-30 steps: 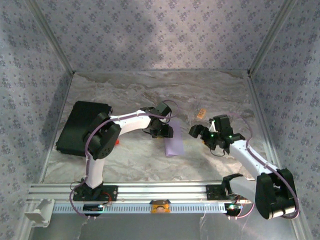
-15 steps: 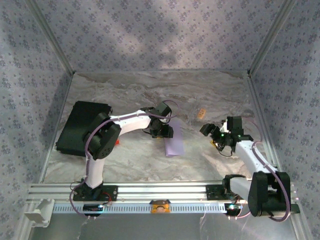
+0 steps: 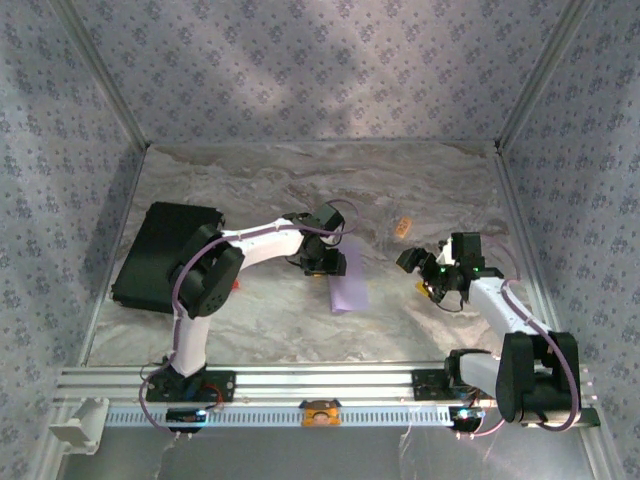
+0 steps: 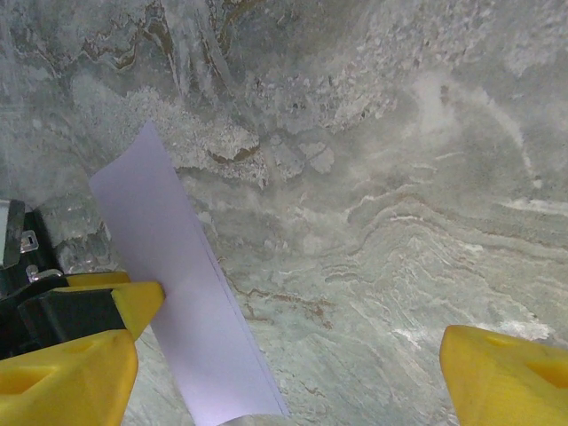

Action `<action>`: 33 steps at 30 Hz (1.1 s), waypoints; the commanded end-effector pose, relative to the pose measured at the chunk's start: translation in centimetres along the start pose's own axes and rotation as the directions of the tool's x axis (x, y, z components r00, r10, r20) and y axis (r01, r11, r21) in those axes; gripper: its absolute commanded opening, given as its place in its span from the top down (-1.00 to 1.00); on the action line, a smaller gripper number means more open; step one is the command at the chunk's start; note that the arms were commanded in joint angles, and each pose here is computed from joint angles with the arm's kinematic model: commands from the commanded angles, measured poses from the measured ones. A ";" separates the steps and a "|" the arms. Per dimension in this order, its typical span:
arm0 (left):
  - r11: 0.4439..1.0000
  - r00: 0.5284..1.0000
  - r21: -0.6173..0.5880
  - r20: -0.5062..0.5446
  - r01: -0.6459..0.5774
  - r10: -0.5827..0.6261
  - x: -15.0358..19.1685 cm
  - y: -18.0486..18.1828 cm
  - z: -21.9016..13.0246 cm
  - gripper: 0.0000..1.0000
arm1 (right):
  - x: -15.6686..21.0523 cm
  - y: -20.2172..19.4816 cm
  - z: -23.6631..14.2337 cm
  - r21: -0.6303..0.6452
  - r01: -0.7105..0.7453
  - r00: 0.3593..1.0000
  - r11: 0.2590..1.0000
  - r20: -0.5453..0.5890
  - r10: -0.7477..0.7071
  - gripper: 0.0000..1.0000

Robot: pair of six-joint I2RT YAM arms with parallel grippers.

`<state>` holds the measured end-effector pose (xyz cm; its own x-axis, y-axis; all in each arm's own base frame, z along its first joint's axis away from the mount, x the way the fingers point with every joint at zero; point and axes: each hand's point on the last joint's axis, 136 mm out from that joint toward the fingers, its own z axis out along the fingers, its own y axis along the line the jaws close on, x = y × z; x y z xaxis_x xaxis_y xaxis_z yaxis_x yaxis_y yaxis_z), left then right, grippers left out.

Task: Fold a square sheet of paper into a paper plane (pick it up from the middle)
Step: First fold the square sheet of paper in half at the center of the table, then hold the square sheet of paper at the center of the table.

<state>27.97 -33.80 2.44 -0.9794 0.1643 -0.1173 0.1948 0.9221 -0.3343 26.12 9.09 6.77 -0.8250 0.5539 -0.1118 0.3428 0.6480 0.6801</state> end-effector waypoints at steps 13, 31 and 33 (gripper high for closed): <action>0.996 0.999 -0.082 -0.025 -0.034 0.033 0.4 2.0 3.0 -0.02 | 0.6 1.2 0.4 -0.020 0.060 0.998 0.998 -0.031 -0.061 -0.82; 0.996 0.999 -0.081 -0.043 -0.025 0.022 0.3 2.0 3.8 -0.09 | 1.4 2.8 1.0 -0.025 0.132 0.989 0.991 -0.063 -0.133 -0.83; 0.996 0.999 -0.083 -0.044 -0.025 0.021 0.4 2.0 3.9 -0.09 | 1.6 3.3 1.1 -0.033 0.152 0.986 0.988 -0.068 -0.154 -0.83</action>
<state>28.03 -33.87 2.31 -0.9774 0.1830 -0.1059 0.2072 0.9288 -0.3071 25.67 12.16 6.89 -0.8884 0.4435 -0.1183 0.2554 0.6918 0.6754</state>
